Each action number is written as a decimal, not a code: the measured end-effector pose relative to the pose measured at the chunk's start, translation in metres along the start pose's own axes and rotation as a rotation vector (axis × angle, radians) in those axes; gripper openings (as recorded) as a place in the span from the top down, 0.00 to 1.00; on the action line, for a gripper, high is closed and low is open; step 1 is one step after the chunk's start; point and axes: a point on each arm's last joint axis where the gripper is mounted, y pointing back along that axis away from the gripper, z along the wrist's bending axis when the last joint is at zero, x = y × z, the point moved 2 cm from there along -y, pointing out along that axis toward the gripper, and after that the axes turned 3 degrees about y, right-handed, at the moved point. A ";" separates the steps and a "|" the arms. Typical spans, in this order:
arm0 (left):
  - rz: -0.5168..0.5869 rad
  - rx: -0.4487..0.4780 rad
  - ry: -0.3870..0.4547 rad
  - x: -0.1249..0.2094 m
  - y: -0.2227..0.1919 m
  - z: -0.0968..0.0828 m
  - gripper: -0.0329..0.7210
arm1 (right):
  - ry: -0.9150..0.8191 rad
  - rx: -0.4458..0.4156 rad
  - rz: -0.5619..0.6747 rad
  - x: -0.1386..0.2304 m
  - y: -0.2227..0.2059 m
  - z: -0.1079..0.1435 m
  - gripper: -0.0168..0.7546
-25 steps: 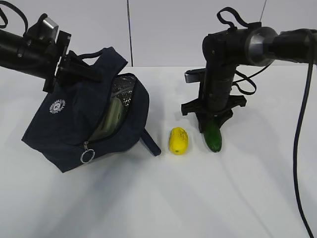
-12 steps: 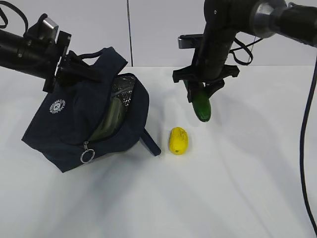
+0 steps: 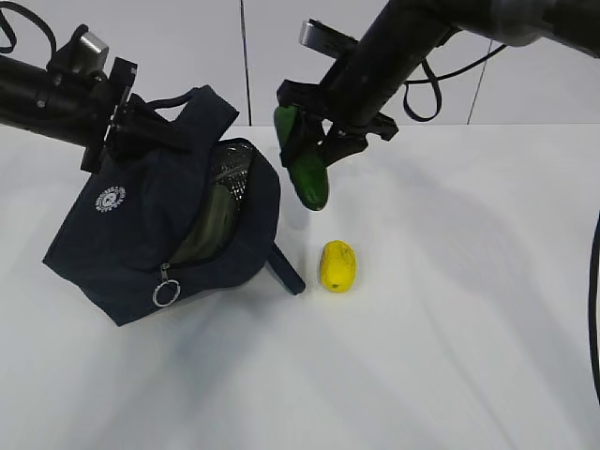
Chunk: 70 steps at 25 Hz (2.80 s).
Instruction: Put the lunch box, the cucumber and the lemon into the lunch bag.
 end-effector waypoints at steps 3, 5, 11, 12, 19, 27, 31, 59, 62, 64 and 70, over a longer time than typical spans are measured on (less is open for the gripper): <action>-0.021 0.008 0.011 -0.002 0.000 -0.001 0.97 | 0.009 -0.135 -0.019 -0.002 0.001 0.015 0.57; -0.036 0.013 0.018 -0.004 0.000 -0.001 0.97 | 0.013 -0.188 -0.028 -0.003 0.002 0.021 0.57; -0.101 0.016 0.041 -0.011 0.000 -0.002 0.97 | 0.033 -0.218 -0.022 -0.002 -0.002 0.031 0.57; -0.109 0.020 0.045 -0.012 0.001 -0.002 0.97 | 0.041 -0.220 -0.018 -0.001 -0.004 0.033 0.57; -0.116 0.052 0.060 -0.013 0.001 -0.005 0.97 | 0.002 -0.294 0.036 0.003 -0.038 0.033 0.57; -0.060 0.097 0.058 -0.007 0.000 -0.010 0.97 | 0.007 -0.404 0.014 0.001 -0.043 0.040 0.57; -0.058 0.101 0.058 -0.007 0.000 -0.010 0.97 | 0.016 -0.390 -0.047 -0.005 -0.044 0.040 0.53; -0.041 0.110 0.055 -0.005 0.000 -0.011 0.97 | 0.078 -0.353 -0.068 -0.012 -0.027 0.003 0.34; -0.038 0.106 0.053 -0.005 0.000 -0.011 0.97 | 0.074 -0.252 -0.062 -0.012 -0.017 -0.015 0.34; -0.034 0.101 0.050 -0.004 0.000 -0.010 0.97 | 0.091 -0.138 -0.054 -0.011 -0.004 -0.021 0.34; -0.028 0.096 0.046 -0.003 0.000 -0.010 0.97 | 0.097 0.121 -0.098 -0.009 0.052 -0.019 0.34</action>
